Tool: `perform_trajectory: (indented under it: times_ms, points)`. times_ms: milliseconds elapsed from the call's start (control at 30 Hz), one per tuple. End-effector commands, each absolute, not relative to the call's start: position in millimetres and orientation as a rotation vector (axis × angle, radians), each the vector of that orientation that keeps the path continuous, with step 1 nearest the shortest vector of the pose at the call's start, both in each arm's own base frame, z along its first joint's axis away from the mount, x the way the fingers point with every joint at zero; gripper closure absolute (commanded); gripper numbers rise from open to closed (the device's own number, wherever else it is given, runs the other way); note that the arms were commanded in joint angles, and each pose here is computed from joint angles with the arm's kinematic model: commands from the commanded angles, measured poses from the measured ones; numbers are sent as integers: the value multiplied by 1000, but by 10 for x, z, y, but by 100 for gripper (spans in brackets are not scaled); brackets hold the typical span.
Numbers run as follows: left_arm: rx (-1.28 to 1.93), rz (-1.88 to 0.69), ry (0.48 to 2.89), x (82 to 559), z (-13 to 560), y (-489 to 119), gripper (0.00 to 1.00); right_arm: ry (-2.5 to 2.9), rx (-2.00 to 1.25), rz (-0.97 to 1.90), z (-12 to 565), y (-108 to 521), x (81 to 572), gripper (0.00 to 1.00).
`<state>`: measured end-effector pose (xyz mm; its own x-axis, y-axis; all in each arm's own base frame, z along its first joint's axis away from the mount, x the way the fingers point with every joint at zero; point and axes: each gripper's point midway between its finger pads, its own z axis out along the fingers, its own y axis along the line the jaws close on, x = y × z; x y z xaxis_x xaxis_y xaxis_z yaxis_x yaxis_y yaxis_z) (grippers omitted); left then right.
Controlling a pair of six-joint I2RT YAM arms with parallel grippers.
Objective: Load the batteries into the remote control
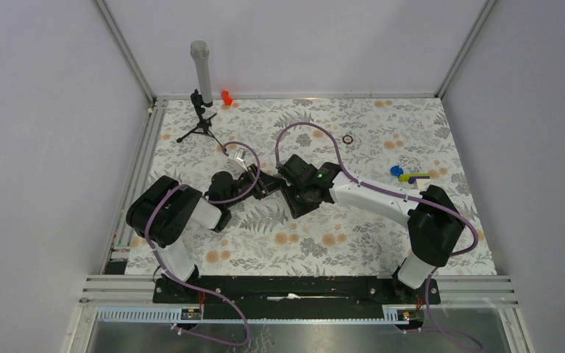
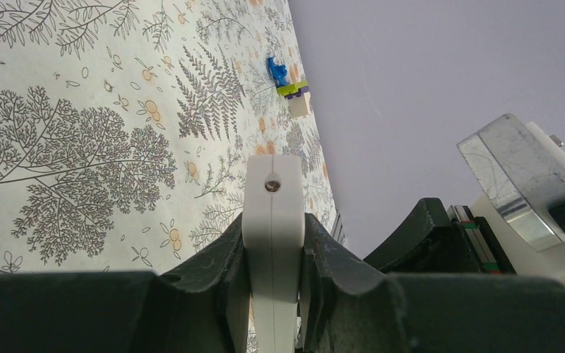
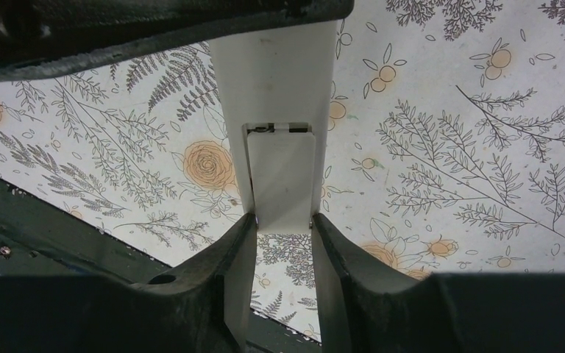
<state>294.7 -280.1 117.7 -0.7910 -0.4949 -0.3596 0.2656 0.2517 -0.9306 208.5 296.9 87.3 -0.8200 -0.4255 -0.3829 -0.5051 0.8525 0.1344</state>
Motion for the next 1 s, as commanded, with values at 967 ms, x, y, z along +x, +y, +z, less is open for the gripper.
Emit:
perform_trajectory:
  times_ms: [967]
  points:
    - [-204,-1547,1845,3023,1293,-2753,100,2616,-596,327,1064,2950,2189,40]
